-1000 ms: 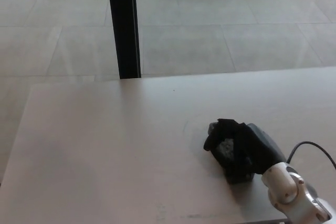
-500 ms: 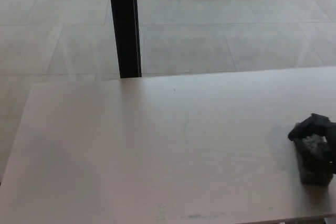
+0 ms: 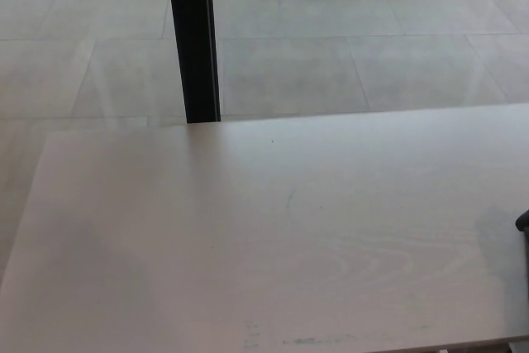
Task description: The robot uses its right hand to hold the eraser kept in the middle of the desk and use it to wipe the desk by swiping its surface twice
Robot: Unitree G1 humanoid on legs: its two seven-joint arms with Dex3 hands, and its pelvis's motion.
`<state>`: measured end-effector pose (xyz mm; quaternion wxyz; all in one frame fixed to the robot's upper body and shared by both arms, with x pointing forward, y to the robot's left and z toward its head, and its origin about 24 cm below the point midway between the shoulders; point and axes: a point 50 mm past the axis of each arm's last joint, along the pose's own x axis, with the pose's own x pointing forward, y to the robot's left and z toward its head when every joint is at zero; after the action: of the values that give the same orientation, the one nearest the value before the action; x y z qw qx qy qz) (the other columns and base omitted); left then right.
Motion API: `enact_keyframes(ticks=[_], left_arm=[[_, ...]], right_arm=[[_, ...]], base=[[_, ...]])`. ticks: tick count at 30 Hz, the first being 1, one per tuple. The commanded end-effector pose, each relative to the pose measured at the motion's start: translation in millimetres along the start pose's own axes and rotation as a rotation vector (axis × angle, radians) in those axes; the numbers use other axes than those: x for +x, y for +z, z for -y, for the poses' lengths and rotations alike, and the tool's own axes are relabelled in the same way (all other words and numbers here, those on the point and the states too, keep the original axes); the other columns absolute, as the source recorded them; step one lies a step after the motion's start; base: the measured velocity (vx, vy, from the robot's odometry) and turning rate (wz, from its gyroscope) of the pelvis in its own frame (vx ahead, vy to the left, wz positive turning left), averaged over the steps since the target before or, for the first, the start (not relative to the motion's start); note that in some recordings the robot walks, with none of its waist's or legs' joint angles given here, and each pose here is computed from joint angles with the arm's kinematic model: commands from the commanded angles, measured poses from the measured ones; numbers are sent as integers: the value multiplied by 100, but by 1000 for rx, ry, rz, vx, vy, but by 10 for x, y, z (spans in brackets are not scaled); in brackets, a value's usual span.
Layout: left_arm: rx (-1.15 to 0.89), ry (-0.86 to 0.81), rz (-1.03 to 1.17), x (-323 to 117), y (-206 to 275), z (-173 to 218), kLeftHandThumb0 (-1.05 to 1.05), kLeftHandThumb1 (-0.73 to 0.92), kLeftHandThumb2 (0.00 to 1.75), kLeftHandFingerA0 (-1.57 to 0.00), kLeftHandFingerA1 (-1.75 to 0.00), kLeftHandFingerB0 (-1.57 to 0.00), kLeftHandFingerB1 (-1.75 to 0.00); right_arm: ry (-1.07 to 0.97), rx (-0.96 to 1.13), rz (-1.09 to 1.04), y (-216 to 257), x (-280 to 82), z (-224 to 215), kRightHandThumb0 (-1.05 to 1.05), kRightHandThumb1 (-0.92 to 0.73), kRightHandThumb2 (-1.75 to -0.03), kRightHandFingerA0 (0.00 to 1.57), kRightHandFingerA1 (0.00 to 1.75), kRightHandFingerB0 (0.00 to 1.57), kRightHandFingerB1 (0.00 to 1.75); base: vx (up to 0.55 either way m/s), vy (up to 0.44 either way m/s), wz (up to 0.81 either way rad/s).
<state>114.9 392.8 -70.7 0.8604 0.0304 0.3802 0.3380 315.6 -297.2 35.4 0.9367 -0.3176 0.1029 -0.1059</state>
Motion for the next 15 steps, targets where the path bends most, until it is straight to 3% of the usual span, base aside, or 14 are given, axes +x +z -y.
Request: enact_keyframes(ticks=[1, 5, 8, 9, 11, 12, 15], left_arm=[[9, 19, 15, 8, 76, -63, -49, 79, 63, -75, -74, -58, -61], [7, 20, 7, 19, 96, -56, -49, 79, 63, -75, -72, -57, -59], [-2, 16, 6, 21, 90, -51, -50, 78, 63, -76, -74, -59, -60], [-7, 15, 6, 21, 88, -53, -50, 78, 63, -76, -74, -58, -60], [-3, 11, 10, 22, 94, -41, -50, 79, 63, -74, -72, -57, -59], [11, 10, 16, 18, 101, -39, -50, 79, 63, -75, -72, -57, -59], [17, 2, 25, 16, 103, -19, -51, 79, 63, -73, -72, -57, -60]], right_arm=[[135, -12, -129, -178, -98, -331, -33, -70, -73, 93, 175, 62, 167], [195, 30, -51, 19, -116, -639, -32, -63, -79, 92, 175, 67, 161], [263, 54, -21, 179, -145, -858, -32, -67, -81, 92, 175, 69, 161], [293, 48, 6, 257, -162, -943, -30, -66, -87, 91, 175, 75, 152], [310, 36, 20, 318, -177, -1003, -32, -69, -83, 91, 175, 68, 154], [352, 16, 52, 449, -205, -1144, -31, -67, -89, 89, 175, 73, 151], [390, -1, 91, 615, -259, -1334, -34, -73, -82, 88, 175, 73, 146]], base=[[0, 0, 0], [0, 0, 0], [0, 0, 0], [0, 0, 0], [0, 0, 0], [0, 0, 0], [0, 0, 0]])
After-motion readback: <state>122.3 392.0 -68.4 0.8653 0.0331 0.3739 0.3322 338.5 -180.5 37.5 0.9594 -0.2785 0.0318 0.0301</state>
